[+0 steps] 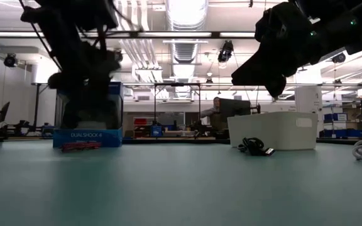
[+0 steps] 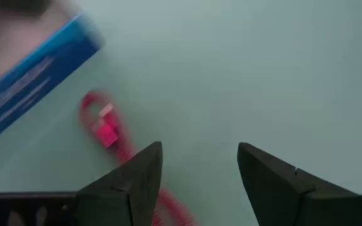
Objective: Pick and place USB-C Cables
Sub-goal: Put the pink charger cable into the white container
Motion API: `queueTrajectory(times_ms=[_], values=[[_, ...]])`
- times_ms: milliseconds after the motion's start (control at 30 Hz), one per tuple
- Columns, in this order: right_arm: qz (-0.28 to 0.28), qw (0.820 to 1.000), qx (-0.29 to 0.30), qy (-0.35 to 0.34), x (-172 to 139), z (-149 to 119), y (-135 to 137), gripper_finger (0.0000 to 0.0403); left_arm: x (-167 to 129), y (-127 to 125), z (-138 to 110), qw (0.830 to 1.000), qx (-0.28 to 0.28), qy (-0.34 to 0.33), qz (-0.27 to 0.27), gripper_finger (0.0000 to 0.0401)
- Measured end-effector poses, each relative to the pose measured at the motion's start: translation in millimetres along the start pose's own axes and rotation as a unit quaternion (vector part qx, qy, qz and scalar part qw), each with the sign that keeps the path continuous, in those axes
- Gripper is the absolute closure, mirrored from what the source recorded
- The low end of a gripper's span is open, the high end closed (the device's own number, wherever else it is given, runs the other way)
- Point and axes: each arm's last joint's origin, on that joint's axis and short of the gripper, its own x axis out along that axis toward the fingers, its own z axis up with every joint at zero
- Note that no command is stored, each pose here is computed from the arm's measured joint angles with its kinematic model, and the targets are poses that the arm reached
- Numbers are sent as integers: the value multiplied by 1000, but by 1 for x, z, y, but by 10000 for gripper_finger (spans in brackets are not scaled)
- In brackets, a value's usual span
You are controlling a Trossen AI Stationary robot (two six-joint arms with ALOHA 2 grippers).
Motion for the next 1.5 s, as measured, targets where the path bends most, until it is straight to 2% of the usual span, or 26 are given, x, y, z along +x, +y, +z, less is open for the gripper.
queueTrajectory(times_ms=[133, 233, 667, 800, 1100, 1333, 1500], values=[[1, 1000, -2, -1, 0, 0, 0, 333, 15, 6, -9, 996, -13, 44, 70, 209], [1, 1000, -2, -2, 0, 0, 0, 331, 28, 6, -12, 993, -6, 60, 97, 209], [1, 1000, -2, -2, 0, 0, 0, 330, 63, 11, -16, 982, -3, 97, 162, 218], [1, 1000, -2, -2, 0, 0, 0, 335, 65, 9, -16, 982, -4, 98, 161, 255], [1, 1000, -3, -1, 0, 0, 0, 333, 64, 9, -15, 984, -12, 95, 149, 386], [1, 1000, -11, 1, 0, 0, 0, 333, 51, 5, -11, 990, -11, 73, 123, 387], [1, 1000, -24, 0, 0, 0, 0, 339, 26, -6, 1, 999, 16, -5, 52, 386]])
